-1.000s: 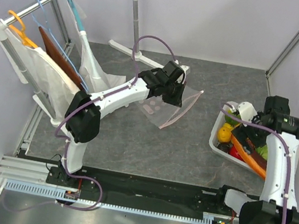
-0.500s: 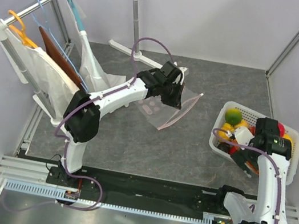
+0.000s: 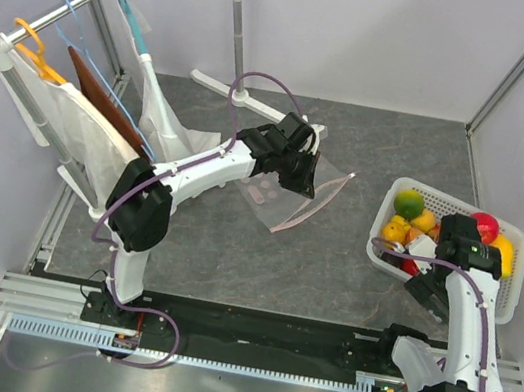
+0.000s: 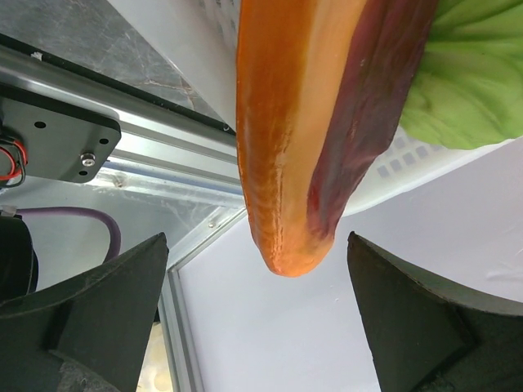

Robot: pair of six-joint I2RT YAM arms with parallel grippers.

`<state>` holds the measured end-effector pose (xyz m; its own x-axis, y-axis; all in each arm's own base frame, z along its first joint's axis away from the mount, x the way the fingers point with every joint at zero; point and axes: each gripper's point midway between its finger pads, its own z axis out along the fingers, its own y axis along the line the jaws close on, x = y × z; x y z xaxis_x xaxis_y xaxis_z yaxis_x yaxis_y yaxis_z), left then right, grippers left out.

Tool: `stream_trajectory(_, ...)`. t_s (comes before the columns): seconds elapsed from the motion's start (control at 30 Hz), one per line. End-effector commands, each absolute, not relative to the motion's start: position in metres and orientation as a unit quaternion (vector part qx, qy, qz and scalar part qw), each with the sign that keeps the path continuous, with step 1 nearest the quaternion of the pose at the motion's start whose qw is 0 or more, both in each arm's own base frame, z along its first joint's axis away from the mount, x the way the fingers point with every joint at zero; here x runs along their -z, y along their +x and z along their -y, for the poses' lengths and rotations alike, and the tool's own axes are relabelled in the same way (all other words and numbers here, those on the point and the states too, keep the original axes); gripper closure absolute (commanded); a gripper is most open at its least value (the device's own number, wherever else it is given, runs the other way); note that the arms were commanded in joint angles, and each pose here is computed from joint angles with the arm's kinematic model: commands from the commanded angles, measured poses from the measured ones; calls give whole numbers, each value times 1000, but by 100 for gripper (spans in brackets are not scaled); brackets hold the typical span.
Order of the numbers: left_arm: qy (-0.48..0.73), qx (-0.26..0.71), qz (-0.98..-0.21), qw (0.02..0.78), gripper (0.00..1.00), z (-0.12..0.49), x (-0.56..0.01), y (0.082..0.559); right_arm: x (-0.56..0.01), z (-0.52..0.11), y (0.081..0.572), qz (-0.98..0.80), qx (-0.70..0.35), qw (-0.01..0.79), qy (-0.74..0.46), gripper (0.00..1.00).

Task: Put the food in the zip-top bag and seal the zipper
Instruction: Pick up the zipper food storage bag at the center of the board, then pick up the fake food from the bin.

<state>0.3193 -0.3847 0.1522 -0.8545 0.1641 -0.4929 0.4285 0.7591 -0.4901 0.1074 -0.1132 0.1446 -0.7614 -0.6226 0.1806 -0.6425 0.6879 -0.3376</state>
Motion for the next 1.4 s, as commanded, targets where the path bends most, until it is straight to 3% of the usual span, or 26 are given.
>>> stream_trajectory(0.0, 173, 338, -893, 242, 98, 389, -185, 317, -143, 115, 89, 911, -186, 66, 363, 2)
stream_trajectory(0.37, 177, 337, -892, 245, 98, 389, -185, 318, -132, 122, 85, 900, -208, 61, 378, 3)
stream_trajectory(0.47, 178, 339, -891, 245, 98, 389, -186, 318, -132, 124, 89, 900, -211, 61, 375, 9)
stream_trajectory(0.57, 182, 338, -889, 248, 98, 388, -187, 318, -137, 125, 94, 900, -212, 55, 378, 29)
stream_trajectory(0.67, 183, 339, -889, 248, 98, 388, -187, 318, -140, 128, 96, 896, -221, 53, 382, 43)
stream_trajectory(0.87, 181, 343, -888, 246, 98, 391, -187, 318, -149, 132, 103, 891, -239, 43, 385, 63)
stream_trajectory(0.93, 182, 344, -887, 247, 98, 391, -189, 319, -151, 131, 105, 891, -239, 35, 383, 54)
stream_trajectory(0.97, 182, 344, -887, 247, 98, 391, -189, 319, -152, 131, 106, 891, -240, 32, 384, 27)
stream_trajectory(1.0, 182, 345, -887, 247, 98, 391, -189, 319, -153, 131, 107, 891, -241, 31, 384, 16)
stream_trajectory(1.07, 182, 345, -887, 246, 98, 391, -188, 319, -149, 131, 107, 890, -237, 33, 389, 6)
stream_trajectory(1.37, 184, 347, -885, 248, 98, 392, -190, 320, -121, 136, 102, 873, -259, 39, 412, 5)
